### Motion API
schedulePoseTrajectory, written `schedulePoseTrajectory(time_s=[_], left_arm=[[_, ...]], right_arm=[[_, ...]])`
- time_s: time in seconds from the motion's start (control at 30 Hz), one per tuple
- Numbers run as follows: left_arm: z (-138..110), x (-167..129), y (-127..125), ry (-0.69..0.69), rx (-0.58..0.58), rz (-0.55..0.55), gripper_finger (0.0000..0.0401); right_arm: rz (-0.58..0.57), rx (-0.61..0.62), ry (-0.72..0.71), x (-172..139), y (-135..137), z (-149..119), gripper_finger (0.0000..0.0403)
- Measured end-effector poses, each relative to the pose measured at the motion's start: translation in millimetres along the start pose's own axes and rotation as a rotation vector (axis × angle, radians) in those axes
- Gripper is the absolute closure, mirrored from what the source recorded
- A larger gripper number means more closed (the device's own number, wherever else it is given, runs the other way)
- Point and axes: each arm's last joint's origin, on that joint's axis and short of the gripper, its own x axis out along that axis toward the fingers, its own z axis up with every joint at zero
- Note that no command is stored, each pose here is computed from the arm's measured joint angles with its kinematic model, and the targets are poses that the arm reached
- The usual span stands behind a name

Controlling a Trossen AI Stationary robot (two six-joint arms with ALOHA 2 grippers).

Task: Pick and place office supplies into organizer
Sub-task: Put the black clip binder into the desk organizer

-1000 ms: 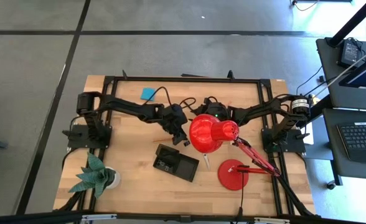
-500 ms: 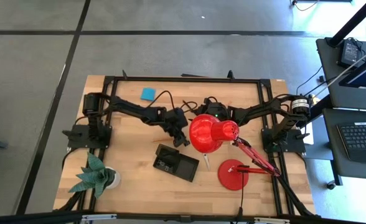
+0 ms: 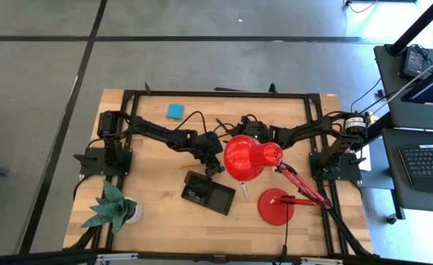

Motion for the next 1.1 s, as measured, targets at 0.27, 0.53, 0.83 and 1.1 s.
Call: schedulePoseTrajectory(time_s=[0.27,0.53,0.83,1.1], left_arm=[[-2,1,-4,0.011,0.023,-0.005,0.0315],[-2,1,-6,0.006,0.056,-0.008,0.034],[-2,3,-4,-0.008,0.033,0.034,0.0361],[-9,11,-1,0.049,-0.003,-0.001,0.0347]], right_arm=[[0.0,0.0,0.0,0,0,0,0.0191],[0.0,0.0,0.0,0,0,0,0.0191],[0.0,0.0,0.0,0,0,0,0.0191],[0.0,-0.002,0.0,0,0,0,0.0191]])
